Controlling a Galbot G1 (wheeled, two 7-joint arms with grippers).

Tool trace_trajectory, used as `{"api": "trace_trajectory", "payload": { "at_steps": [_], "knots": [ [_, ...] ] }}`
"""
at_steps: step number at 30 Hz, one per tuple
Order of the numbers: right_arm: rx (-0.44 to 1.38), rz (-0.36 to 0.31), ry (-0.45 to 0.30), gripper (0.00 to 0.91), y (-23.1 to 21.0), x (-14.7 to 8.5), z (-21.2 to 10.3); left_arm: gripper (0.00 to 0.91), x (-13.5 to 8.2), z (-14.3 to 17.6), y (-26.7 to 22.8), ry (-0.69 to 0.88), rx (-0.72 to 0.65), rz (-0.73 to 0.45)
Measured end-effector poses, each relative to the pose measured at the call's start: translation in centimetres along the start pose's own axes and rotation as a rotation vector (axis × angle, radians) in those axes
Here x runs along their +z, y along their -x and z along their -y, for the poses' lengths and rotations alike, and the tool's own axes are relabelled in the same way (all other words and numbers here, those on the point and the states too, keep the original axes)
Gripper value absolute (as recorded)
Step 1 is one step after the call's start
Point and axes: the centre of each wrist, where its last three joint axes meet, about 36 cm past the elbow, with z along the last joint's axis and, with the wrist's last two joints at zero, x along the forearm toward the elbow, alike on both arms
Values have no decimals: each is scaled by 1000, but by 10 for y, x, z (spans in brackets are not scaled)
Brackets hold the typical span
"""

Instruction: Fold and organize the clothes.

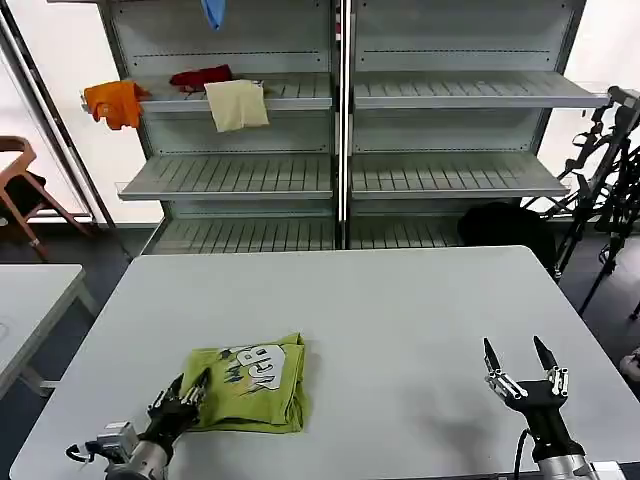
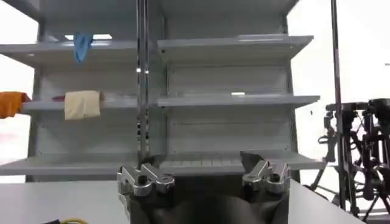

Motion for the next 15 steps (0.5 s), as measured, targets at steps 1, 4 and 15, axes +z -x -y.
{"api": "trace_trajectory", "payload": {
  "at_steps": [1,4,15],
  "knots": [
    [0,2,0,907,0,0,0,0,1,0,0,-2,3,0],
    [-2,5,2,907,2,0,-1,0,2,2,-1,-6,10,4],
    [-4,6,3,907,3,0,-3,0,-15,3,-4,-1,15,89]
  ]
}}
